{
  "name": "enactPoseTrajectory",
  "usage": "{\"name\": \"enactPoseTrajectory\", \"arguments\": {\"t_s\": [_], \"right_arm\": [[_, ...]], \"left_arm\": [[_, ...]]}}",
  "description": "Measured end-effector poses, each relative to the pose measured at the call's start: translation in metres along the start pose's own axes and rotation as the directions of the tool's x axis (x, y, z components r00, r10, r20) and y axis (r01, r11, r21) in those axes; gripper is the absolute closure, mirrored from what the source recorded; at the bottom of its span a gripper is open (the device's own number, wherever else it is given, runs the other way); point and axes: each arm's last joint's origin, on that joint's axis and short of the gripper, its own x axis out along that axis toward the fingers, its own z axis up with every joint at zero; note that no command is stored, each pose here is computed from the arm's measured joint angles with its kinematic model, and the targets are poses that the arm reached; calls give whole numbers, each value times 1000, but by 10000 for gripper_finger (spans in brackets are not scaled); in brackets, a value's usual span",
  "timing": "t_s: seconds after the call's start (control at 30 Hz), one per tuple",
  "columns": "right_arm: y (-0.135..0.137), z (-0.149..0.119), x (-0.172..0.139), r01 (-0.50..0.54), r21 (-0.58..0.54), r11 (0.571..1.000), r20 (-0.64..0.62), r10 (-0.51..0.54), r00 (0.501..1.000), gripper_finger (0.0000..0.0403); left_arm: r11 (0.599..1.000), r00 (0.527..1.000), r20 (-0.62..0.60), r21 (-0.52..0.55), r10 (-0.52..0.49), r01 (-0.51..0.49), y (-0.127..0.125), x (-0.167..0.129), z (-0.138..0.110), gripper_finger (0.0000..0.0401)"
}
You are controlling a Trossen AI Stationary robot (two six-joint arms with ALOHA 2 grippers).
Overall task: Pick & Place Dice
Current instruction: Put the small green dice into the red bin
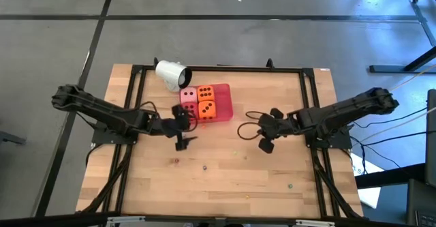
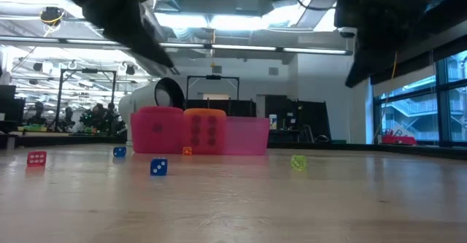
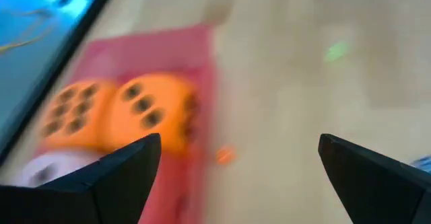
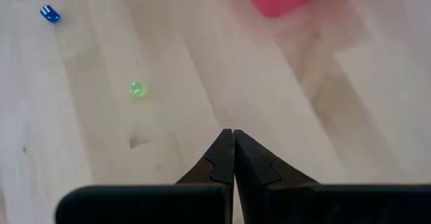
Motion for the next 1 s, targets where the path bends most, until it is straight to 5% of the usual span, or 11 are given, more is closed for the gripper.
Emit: {"name": "enactPoseTrajectory", "arguments": {"t_s": [0.23, 0.37, 0.6, 0.83, 1.0], "right_arm": [[0, -8, 7, 7, 26, 1000, -6, -6, 1000, 395], [0, -4, 8, 46, -92, 995, 63, -40, 997, 393], [-4, 3, 8, 150, -123, 981, 150, -131, 980, 397], [1, -1, 8, 12, -218, 976, 66, 3, 998, 337], [8, -12, 6, -145, -117, 983, -86, 135, 987, 260]], "left_arm": [[980, 970, 158, -38, -186, 195, -8, 3, 7, 5], [991, 980, 168, -54, -110, 120, -5, 3, 7, 5], [992, 983, 166, -102, 83, -67, 4, 5, 7, 6], [998, 987, 152, 28, 59, -64, 10, 10, 7, 6], [998, 990, 128, 31, 59, -63, 12, 16, 5, 7]]}}
